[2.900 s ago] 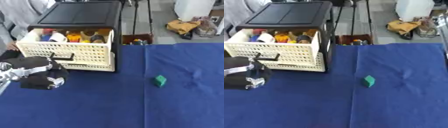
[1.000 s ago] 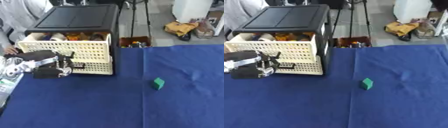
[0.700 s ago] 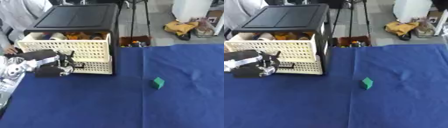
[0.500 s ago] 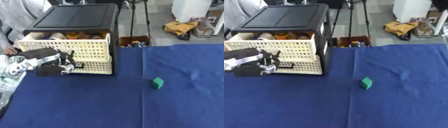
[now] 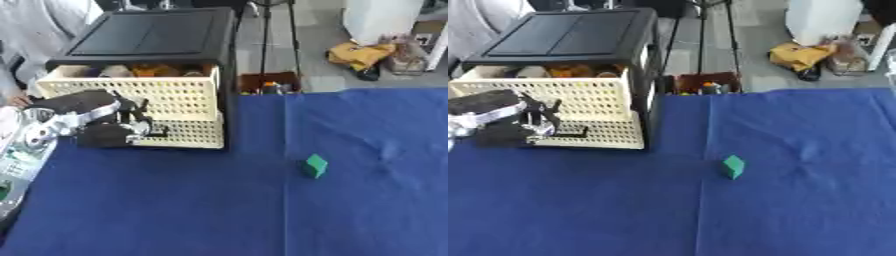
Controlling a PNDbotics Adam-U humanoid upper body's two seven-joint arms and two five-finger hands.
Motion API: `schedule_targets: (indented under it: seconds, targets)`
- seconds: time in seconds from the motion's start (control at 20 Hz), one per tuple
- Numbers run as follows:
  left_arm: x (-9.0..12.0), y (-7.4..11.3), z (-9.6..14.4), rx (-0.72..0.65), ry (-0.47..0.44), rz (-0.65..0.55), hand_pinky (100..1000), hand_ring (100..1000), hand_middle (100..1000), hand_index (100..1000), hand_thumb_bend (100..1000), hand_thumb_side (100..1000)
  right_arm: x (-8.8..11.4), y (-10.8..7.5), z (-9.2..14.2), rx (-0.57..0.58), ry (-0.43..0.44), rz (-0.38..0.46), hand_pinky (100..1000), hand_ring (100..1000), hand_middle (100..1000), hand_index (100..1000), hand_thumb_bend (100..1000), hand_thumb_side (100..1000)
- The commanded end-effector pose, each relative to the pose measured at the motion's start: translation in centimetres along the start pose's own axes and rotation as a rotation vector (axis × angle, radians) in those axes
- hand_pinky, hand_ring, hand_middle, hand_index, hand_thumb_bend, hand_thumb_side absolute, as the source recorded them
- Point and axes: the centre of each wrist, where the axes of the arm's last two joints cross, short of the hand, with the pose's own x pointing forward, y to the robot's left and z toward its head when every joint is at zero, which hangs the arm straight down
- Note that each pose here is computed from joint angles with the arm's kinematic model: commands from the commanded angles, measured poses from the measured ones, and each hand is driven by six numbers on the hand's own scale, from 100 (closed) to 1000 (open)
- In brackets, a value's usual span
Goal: Pick up objects from table and place into drawer.
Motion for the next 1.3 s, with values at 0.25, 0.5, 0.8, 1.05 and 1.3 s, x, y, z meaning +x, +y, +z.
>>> schedule_targets:
  seconds: [0.25,0.5,0.8,1.05,1.3]
  targets:
    - [-0.7,1.2,0.0,0.057,0.046,0.002,399,562,607,972,100,1000,0.5,-0.8,-0.3,-0.019,-0.021,0.002,307,548,520,796,100,949]
    - [-0.7,1.2,-0.6,0.064,0.044,0.018,404,586,633,983,100,1000,0.4,-0.8,-0.2,-0.018,-0.019,-0.001,307,548,520,796,100,949]
    - [-0.9,0.9,-1.5,0.051,0.046,0.041,405,585,631,997,100,1000,0.4,-0.8,-0.2,-0.014,-0.015,-0.003,308,548,519,795,100,952]
    - [-0.9,0.7,-1.9,0.05,0.051,0.047,400,581,628,1000,100,1000,0.4,-0.8,-0.1,-0.013,-0.014,-0.006,309,548,517,793,100,953]
    - [-0.9,0.6,-2.2,0.046,0.057,0.049,408,589,644,1000,100,1000,0.3,-0.8,-0.1,-0.012,-0.011,-0.007,309,548,517,794,100,954]
